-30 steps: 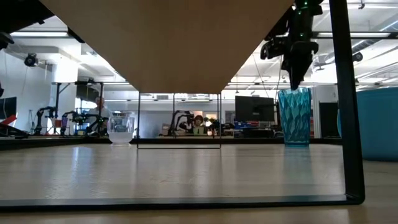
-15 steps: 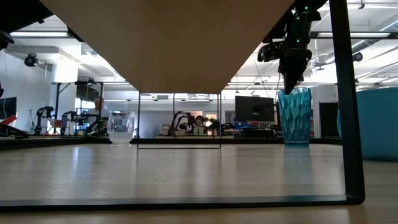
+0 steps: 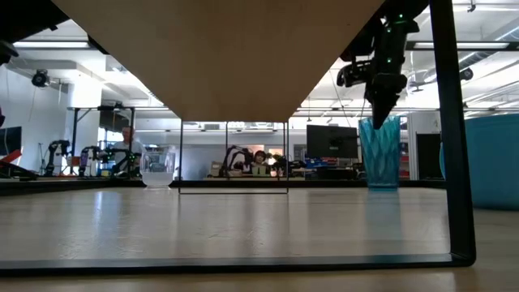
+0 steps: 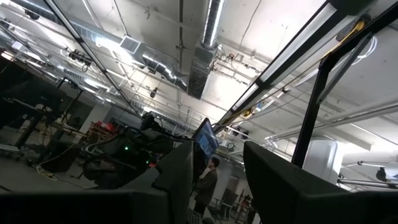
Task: Stack small to large cups/mugs on shelf
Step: Put the blue transparent cup on the shelf
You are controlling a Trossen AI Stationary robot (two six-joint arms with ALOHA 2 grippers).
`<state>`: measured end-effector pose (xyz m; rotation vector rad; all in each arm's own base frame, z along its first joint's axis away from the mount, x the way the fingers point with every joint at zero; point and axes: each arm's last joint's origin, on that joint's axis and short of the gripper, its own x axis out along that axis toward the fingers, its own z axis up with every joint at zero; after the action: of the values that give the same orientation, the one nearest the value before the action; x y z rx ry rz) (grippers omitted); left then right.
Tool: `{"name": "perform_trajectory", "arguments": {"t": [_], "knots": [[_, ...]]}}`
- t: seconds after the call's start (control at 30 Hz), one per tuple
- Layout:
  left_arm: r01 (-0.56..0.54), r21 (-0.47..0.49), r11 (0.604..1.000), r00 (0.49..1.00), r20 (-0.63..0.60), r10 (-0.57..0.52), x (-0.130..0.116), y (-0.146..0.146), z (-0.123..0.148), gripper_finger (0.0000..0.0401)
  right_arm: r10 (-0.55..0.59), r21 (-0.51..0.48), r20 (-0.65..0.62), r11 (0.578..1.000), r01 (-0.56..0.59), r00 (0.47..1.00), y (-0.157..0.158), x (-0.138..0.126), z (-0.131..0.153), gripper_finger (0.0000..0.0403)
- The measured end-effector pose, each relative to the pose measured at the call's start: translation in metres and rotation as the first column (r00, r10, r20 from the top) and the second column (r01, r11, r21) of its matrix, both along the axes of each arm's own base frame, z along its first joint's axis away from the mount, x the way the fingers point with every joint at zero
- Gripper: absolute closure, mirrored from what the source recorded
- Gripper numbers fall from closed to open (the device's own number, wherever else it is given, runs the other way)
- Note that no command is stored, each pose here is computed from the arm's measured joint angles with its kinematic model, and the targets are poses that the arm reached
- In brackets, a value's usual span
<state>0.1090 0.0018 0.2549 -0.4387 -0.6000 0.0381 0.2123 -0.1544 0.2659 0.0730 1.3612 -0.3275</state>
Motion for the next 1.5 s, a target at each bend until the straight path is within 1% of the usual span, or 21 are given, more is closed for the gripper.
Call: {"name": "perform_trajectory", "arguments": {"t": [0.07, 0.2, 0.33, 0.47, 0.6, 0.73, 0.83, 0.93, 1.07, 1.17, 1.23, 1.3, 1.43, 1.5], "knots": [[0.0, 0.0, 1.0, 1.0, -0.002, 0.0, 0.0, 0.0, -0.001, 0.0272, 0.0, 0.001, -0.001, 1.0, 0.0, 1.0, 0.0, 0.0, -0.001, 0.039], [0.0, 0.0, 1.0, 1.0, -0.003, 0.0, 0.0, 0.0, -0.001, 0.0272, -0.03, 0.008, 0.003, 1.0, 0.03, 1.0, 0.001, 0.0, 0.002, 0.0392], [0.0, 0.0, 1.0, 1.0, -0.003, 0.0, 0.0, 0.0, -0.001, 0.0272, -0.061, -0.003, 0.041, 0.998, 0.062, 0.997, 0.002, 0.002, 0.015, 0.0393], [0.0, 0.0, 1.0, 1.0, -0.004, 0.0, 0.0, 0.0, -0.001, 0.0272, -0.047, -0.033, 0.092, 0.998, 0.05, 0.995, 0.005, 0.005, 0.039, 0.0393], [0.0, 0.0, 1.0, 1.0, -0.004, 0.0, 0.0, 0.0, -0.001, 0.0272, -0.021, -0.077, 0.181, 0.996, 0.036, 0.983, 0.013, 0.012, 0.07, 0.0393], [0.0, 0.0, 1.0, 1.0, -0.003, 0.0, 0.0, 0.0, -0.001, 0.0272, 0.041, -0.131, 0.28, 0.991, -0.004, 0.959, 0.025, 0.02, 0.105, 0.0393], [-0.001, 0.0, 1.0, 1.0, -0.003, 0.001, 0.0, 0.0, -0.001, 0.0272, 0.107, -0.163, 0.353, 0.985, -0.051, 0.93, 0.039, 0.025, 0.13, 0.0393], [0.0, 0.0, 1.0, 1.0, -0.004, 0.0, 0.0, 0.0, -0.001, 0.0272, 0.18, -0.159, 0.423, 0.98, -0.123, 0.888, 0.054, 0.027, 0.151, 0.0394], [-0.001, 0.0, 1.0, 1.0, -0.004, 0.001, 0.0, 0.0, -0.001, 0.0272, 0.3, -0.18, 0.484, 0.954, -0.242, 0.822, 0.078, 0.032, 0.17, 0.0394], [-0.001, 0.0, 1.0, 1.0, -0.004, 0.001, 0.0, 0.0, -0.001, 0.0272, 0.398, -0.214, 0.487, 0.917, -0.336, 0.777, 0.096, 0.035, 0.177, 0.0394], [0.0, 0.0, 1.0, 1.0, -0.005, 0.0, 0.0, 0.0, -0.001, 0.0272, 0.444, -0.227, 0.486, 0.896, -0.383, 0.753, 0.106, 0.037, 0.179, 0.0394], [0.0, 0.0, 1.0, 1.0, -0.005, 0.0, 0.0, 0.0, -0.001, 0.0272, 0.472, -0.227, 0.49, 0.881, -0.416, 0.733, 0.113, 0.038, 0.18, 0.0394], [0.0, -0.001, 1.0, 1.0, -0.004, 0.0, 0.0, 0.0, -0.001, 0.0272, 0.51, -0.197, 0.531, 0.851, -0.486, 0.677, 0.123, 0.043, 0.181, 0.0394], [0.001, -0.002, 1.0, 1.0, -0.006, -0.001, 0.001, 0.0, -0.001, 0.0272, 0.513, -0.178, 0.541, 0.844, -0.506, 0.666, 0.125, 0.048, 0.179, 0.0394]]}}
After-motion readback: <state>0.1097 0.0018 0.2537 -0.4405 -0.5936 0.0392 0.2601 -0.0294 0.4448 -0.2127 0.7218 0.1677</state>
